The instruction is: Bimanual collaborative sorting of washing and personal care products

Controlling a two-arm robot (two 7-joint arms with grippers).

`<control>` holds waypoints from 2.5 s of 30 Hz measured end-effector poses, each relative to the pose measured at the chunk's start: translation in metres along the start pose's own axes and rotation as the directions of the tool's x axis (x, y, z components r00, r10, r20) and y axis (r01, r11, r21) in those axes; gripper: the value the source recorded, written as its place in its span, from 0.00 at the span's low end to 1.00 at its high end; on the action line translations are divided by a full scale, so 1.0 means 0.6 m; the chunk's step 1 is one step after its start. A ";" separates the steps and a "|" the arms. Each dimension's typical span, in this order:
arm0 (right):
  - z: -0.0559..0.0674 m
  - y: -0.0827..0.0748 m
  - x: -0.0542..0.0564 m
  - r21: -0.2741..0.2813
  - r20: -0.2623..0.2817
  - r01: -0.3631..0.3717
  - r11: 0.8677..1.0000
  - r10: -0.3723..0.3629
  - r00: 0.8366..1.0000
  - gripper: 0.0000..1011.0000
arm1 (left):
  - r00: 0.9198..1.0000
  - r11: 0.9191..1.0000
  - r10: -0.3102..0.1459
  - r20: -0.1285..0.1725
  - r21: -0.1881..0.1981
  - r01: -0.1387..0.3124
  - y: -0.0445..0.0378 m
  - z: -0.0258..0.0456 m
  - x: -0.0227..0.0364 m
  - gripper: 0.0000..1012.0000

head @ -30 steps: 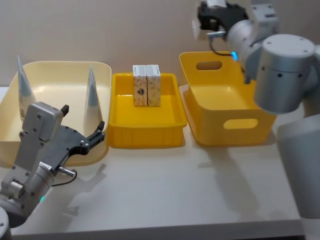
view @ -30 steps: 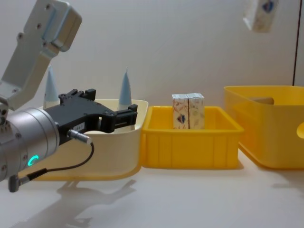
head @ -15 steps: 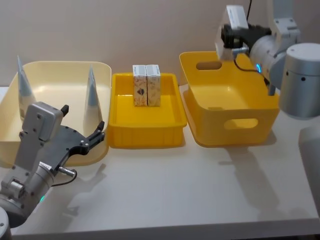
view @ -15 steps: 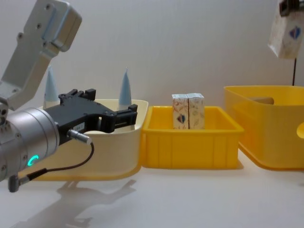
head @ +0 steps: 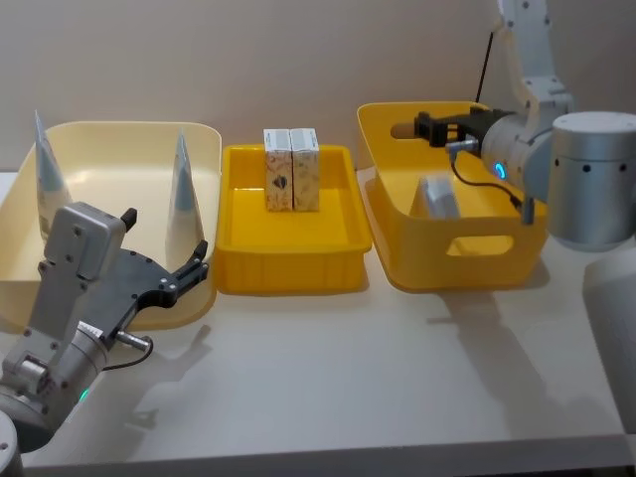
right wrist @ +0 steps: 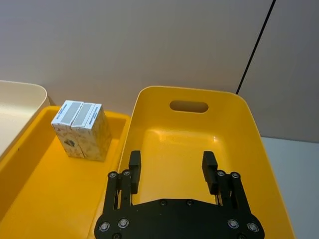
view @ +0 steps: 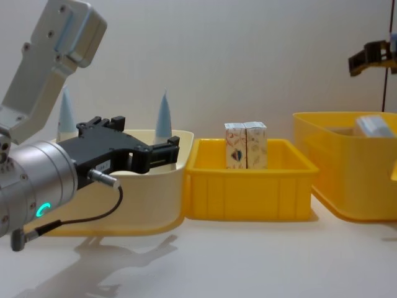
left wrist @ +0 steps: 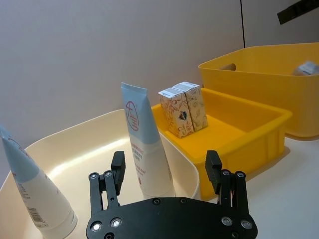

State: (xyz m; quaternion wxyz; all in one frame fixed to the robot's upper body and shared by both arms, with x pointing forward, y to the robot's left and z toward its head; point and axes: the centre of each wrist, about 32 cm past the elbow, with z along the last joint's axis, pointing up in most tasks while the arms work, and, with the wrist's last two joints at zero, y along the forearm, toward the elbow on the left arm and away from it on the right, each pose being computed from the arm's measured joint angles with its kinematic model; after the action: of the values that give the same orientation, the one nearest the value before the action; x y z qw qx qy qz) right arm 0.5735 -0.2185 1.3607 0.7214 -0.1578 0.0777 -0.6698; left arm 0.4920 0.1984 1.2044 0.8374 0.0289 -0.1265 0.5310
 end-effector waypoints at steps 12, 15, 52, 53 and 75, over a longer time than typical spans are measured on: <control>-0.011 0.013 0.000 -0.057 -0.011 -0.025 0.998 0.024 1.000 0.99 | 1.000 1.000 0.000 0.000 0.000 0.000 0.000 0.000 0.0000 0.99; -0.012 0.014 0.000 -0.063 -0.013 -0.028 0.998 0.027 1.000 0.99 | 1.000 1.000 0.000 0.000 0.000 0.000 0.000 0.000 0.0000 0.99; -0.017 0.020 -0.001 -0.090 -0.019 -0.041 0.995 0.039 0.999 0.99 | 0.998 0.989 -0.045 0.047 -0.142 0.051 -0.159 0.096 0.0645 0.99; -0.017 0.020 -0.001 -0.090 -0.019 -0.041 0.995 0.039 0.999 0.99 | 0.998 0.988 -0.048 0.043 -0.142 0.053 -0.164 0.098 0.0651 0.99; -0.017 0.020 -0.001 -0.090 -0.019 -0.040 0.995 0.039 0.999 0.99 | 0.990 0.987 -0.141 0.013 -0.074 0.142 -0.173 0.156 0.0802 0.99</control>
State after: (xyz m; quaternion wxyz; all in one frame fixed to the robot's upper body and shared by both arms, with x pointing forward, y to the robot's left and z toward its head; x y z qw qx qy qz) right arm 0.5817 -0.2188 1.3469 0.7260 -0.1832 0.1172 -0.6524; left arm 0.5873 0.1787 1.3156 0.8729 0.0085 -0.1469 0.4651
